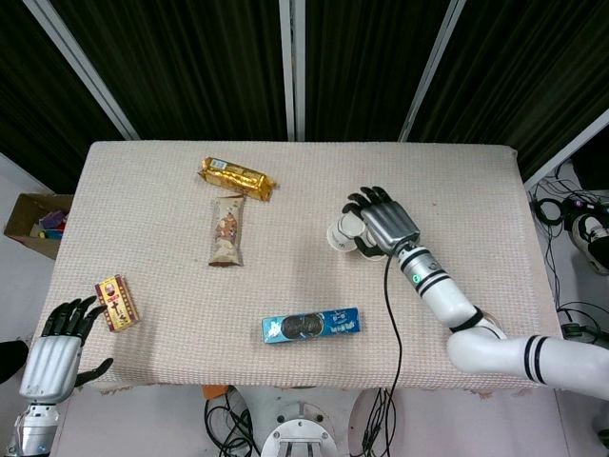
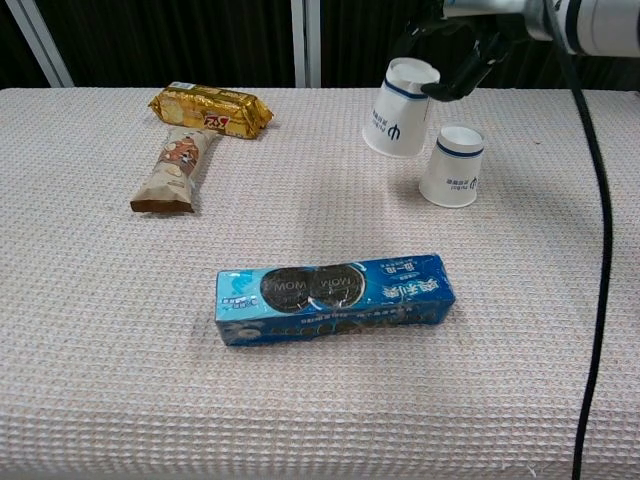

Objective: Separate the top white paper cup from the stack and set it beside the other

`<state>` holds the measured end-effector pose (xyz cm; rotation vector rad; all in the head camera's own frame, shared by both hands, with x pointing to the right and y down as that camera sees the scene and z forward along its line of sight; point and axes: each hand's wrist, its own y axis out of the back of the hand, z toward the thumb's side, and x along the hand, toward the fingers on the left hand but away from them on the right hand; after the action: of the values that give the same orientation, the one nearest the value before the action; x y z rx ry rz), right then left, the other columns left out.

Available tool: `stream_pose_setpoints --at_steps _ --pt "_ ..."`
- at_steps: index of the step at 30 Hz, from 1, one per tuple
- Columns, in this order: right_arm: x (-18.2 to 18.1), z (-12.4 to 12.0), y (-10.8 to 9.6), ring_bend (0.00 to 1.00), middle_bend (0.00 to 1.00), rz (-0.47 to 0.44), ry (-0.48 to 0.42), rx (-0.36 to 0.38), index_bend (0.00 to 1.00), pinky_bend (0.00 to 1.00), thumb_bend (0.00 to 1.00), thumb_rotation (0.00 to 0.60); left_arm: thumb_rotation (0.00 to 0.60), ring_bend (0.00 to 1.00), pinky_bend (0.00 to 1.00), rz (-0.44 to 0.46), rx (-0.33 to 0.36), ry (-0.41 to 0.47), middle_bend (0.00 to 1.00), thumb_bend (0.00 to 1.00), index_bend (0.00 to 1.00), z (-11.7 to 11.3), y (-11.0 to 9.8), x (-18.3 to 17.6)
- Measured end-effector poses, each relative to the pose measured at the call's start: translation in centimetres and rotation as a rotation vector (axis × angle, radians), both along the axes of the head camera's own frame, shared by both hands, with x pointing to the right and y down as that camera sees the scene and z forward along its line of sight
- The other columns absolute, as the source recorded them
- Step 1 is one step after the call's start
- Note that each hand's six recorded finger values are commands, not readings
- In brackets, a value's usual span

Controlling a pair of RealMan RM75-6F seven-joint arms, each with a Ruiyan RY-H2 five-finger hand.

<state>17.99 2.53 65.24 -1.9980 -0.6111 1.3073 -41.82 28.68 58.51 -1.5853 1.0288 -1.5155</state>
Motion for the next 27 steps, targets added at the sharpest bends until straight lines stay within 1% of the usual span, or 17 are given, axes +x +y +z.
stream_pose_setpoints --at_steps 5,8,12,14,17,19,24,27 --pt "0.0 3.1 0.3 0.0 0.14 0.008 0.05 -0.04 0.3 0.0 0.43 0.6 0.6 0.09 0.12 -0.014 -0.009 0.002 0.1 0.13 0.2 0.4 0.3 -0.5" --pt "0.4 4.2 0.6 0.0 0.14 0.009 0.073 -0.054 0.3 0.0 0.42 0.6 0.6 0.09 0.12 -0.013 -0.012 0.008 0.1 0.13 0.2 0.6 0.3 -0.5" --pt "0.7 4.8 0.9 0.0 0.14 0.011 0.086 -0.062 0.29 0.0 0.42 0.6 0.6 0.09 0.12 -0.01 -0.012 0.012 0.1 0.13 0.2 0.8 0.2 -0.4" --pt "0.9 5.0 1.0 0.0 0.14 0.01 0.092 -0.065 0.26 0.0 0.41 0.6 0.6 0.09 0.13 -0.011 -0.011 0.012 0.1 0.13 0.2 0.8 0.2 -0.4" --pt "1.0 5.2 1.1 0.0 0.12 0.007 0.098 -0.065 0.17 0.0 0.39 0.6 0.6 0.09 0.12 -0.01 -0.012 0.011 0.1 0.13 0.2 0.8 0.3 -0.4" --pt "1.1 5.1 1.1 0.0 0.12 0.006 0.098 -0.063 0.13 0.0 0.38 0.6 0.6 0.09 0.12 -0.01 -0.013 0.012 0.1 0.13 0.2 0.8 0.3 -0.4" --pt "1.4 4.4 1.1 0.0 0.11 0.011 0.084 -0.053 0.09 0.0 0.38 0.6 0.6 0.09 0.13 -0.008 -0.011 0.014 0.1 0.13 0.2 0.8 0.3 -0.3" --pt "2.3 3.2 1.1 0.0 0.11 0.018 0.073 -0.03 0.09 0.0 0.38 0.6 0.6 0.09 0.12 -0.001 -0.005 0.013 0.1 0.13 0.2 0.7 0.1 -0.3"
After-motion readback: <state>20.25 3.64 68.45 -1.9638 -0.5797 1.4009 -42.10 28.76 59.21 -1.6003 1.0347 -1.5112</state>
